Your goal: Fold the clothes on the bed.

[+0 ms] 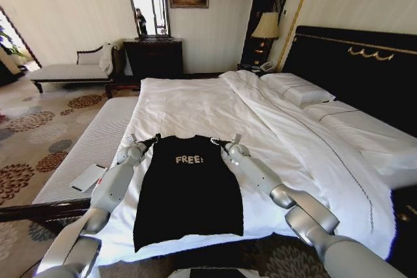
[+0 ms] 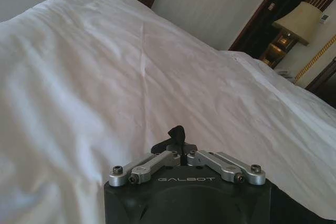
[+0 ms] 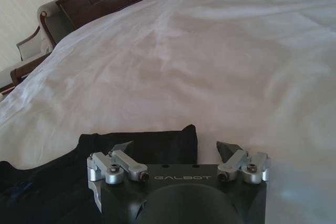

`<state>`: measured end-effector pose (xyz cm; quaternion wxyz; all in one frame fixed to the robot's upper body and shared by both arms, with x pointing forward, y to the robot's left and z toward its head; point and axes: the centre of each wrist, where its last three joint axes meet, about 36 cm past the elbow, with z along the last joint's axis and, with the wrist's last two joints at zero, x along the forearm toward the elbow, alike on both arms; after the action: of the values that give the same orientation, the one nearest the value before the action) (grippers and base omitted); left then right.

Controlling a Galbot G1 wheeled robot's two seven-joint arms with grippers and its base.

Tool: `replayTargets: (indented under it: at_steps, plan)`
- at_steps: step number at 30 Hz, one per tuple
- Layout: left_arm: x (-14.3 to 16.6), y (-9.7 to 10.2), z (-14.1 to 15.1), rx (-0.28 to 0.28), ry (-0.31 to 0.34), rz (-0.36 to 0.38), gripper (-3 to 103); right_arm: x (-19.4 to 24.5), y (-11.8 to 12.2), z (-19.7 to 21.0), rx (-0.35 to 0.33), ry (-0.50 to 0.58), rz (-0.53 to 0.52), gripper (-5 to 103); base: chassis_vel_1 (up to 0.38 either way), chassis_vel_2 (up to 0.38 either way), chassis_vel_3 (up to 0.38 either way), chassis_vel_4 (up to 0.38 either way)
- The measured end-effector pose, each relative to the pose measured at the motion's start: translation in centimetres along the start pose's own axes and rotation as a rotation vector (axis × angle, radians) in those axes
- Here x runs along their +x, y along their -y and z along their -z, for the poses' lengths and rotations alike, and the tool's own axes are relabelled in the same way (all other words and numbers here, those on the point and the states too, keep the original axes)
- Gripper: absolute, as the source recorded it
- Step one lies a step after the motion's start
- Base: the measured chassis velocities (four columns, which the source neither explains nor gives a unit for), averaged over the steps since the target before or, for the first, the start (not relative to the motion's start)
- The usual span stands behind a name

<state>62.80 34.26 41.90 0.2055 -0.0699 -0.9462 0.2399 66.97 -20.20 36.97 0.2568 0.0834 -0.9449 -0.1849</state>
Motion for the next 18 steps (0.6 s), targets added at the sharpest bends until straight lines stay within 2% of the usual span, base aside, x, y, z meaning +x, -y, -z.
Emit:
replayTargets:
  at_steps: [1, 2, 5, 7, 11, 13, 16, 18]
  plan:
    - [0.0, 0.0, 0.0, 0.0, 0.001, -0.001, 0, 0.0, 0.1, -0.1, -0.001, 0.0, -0.001, 86, 0.0, 0.0, 0.0, 0.0]
    - [0.0, 0.0, 0.0, 0.0, 0.001, -0.001, 0, 0.0, 0.1, -0.1, -0.001, 0.0, -0.001, 86, 0.0, 0.0, 0.0, 0.0]
    - [0.0, 0.1, 0.0, 0.001, 0.001, -0.003, 0, 0.0, 0.3, -0.6, -0.008, -0.006, -0.001, 69, 0.0, 0.0, 0.0, 0.0]
    - [0.0, 0.1, 0.0, 0.0, 0.0, -0.004, 0, 0.0, 0.4, -0.6, -0.007, -0.007, 0.0, 69, 0.0, 0.0, 0.0, 0.0]
    - [-0.2, 0.1, -0.2, 0.0, -0.003, -0.004, 0, -0.2, 0.7, -0.9, 0.002, -0.008, 0.011, 48, 0.0, 0.0, 0.0, 0.0]
    - [-0.2, 0.0, -0.2, -0.001, -0.003, -0.004, 0, -0.2, 0.7, -0.9, 0.002, -0.007, 0.012, 48, 0.0, 0.0, 0.0, 0.0]
    - [-0.3, 0.2, -0.3, 0.001, -0.004, -0.005, 0, -0.3, 0.6, -1.1, 0.002, 0.011, 0.047, 31, 0.0, 0.0, 0.0, 0.0]
    - [-0.3, 0.2, -0.4, 0.001, -0.004, -0.006, 0, -0.3, 0.5, -1.1, 0.002, 0.013, 0.051, 31, 0.0, 0.0, 0.0, 0.0]
